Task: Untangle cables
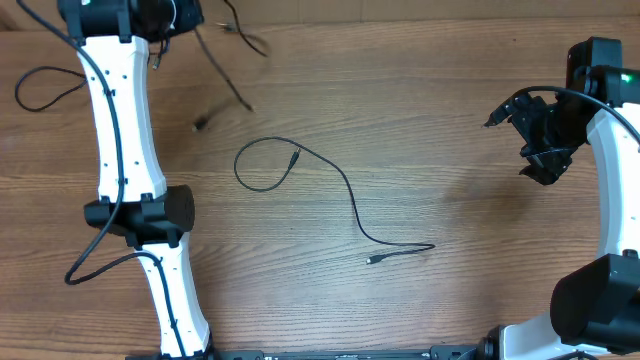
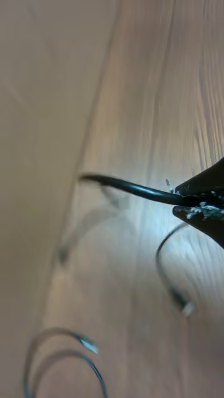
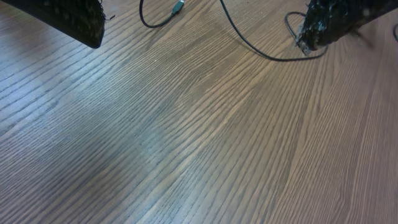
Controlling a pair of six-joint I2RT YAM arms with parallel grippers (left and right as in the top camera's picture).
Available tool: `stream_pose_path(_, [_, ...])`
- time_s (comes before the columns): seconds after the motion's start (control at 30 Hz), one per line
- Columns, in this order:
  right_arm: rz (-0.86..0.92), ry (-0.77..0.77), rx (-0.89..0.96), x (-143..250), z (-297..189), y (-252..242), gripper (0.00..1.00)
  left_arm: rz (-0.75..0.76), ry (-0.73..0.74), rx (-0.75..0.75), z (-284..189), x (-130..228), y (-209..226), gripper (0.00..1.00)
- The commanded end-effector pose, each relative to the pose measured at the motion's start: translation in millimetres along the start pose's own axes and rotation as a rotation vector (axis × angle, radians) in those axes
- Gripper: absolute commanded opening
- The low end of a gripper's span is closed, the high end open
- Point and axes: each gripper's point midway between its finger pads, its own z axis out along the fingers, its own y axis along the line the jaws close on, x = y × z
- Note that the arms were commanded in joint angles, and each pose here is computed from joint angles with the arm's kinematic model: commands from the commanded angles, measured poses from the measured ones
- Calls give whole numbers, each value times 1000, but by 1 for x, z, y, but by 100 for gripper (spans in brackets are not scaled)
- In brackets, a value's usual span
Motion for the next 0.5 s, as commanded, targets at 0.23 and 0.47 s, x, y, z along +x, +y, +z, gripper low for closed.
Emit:
stream_pose_path(0.23, [2, -6, 5, -1, 0, -1, 100, 40, -171, 166, -79, -25, -52, 4])
stream_pose_path(0.47, [2, -6, 5, -1, 0, -1, 100, -171, -162, -63, -91, -15, -2, 4])
